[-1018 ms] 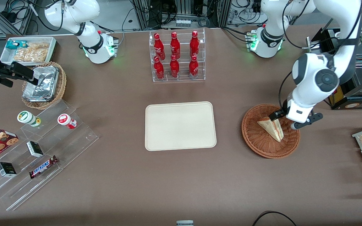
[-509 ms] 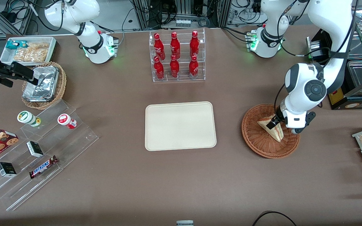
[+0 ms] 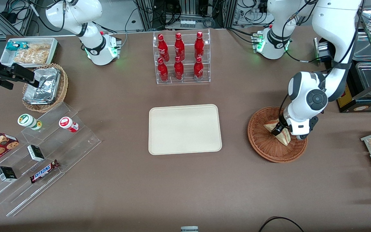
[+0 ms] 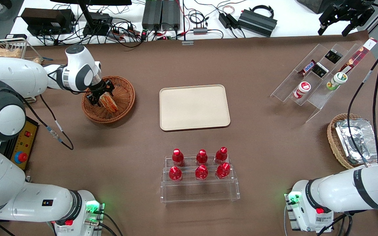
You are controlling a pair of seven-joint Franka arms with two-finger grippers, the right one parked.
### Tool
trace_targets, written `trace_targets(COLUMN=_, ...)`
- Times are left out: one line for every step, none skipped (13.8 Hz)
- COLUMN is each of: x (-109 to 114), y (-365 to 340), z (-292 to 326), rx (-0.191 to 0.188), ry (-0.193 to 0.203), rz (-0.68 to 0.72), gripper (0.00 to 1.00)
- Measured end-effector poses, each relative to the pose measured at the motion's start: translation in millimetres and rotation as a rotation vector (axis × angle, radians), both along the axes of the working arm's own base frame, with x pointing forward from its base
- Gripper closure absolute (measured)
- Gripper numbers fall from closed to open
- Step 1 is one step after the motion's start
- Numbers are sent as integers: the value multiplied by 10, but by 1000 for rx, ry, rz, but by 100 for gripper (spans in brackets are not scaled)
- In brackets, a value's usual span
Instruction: Place sandwich from basket to tray
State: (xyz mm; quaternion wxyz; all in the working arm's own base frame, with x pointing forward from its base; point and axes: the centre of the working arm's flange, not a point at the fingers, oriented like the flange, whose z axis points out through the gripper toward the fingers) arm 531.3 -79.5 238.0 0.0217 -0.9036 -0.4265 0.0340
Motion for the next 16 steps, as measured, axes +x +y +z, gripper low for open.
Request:
trace_targets(x=2, y=-1, z=-13, rx=0, ry=-1, rz=11, gripper=27)
trace_targets(x=9, y=-2, z=-6, rx=0, ry=-4, rz=15, gripper=40)
trace_targets(x=25, y=-5, z=15, rx=0, ry=-9, rz=17, gripper=49)
trace_targets(x=48, y=-9, z=48, rx=-1, ry=-15, rz=17, gripper=59)
trace_targets(x=81, y=-14, z=98, rx=-1, ry=-17, rz=17, gripper=66)
trace_targets(x=121, y=-21, z=176, rx=2, ry=0, rz=16, gripper=75)
trace_targets(x=177, y=-38, z=302, rx=8, ry=32, rz=7, gripper=80)
trace_targets(x=243, y=-70, z=464, rx=12, ry=64, rz=-13, gripper=81)
trace_targets(x=297, y=-135, z=640, rx=14, ry=92, rz=-49, gripper=81)
trace_targets(x=330, y=-251, z=797, rx=13, ry=108, rz=-94, gripper=81)
trace_targets(x=338, y=-416, z=904, rx=11, ry=109, rz=-137, gripper=81)
trace_targets(x=319, y=-611, z=948, rx=10, ry=105, rz=-181, gripper=81)
trace_targets(x=280, y=-818, z=951, rx=8, ry=103, rz=-233, gripper=85)
trace_targets(x=240, y=-1030, z=936, rx=5, ry=104, rz=-297, gripper=85)
trace_targets(x=209, y=-1239, z=902, rx=1, ry=107, rz=-369, gripper=85)
trace_targets(x=195, y=-1445, z=856, rx=-4, ry=110, rz=-433, gripper=85)
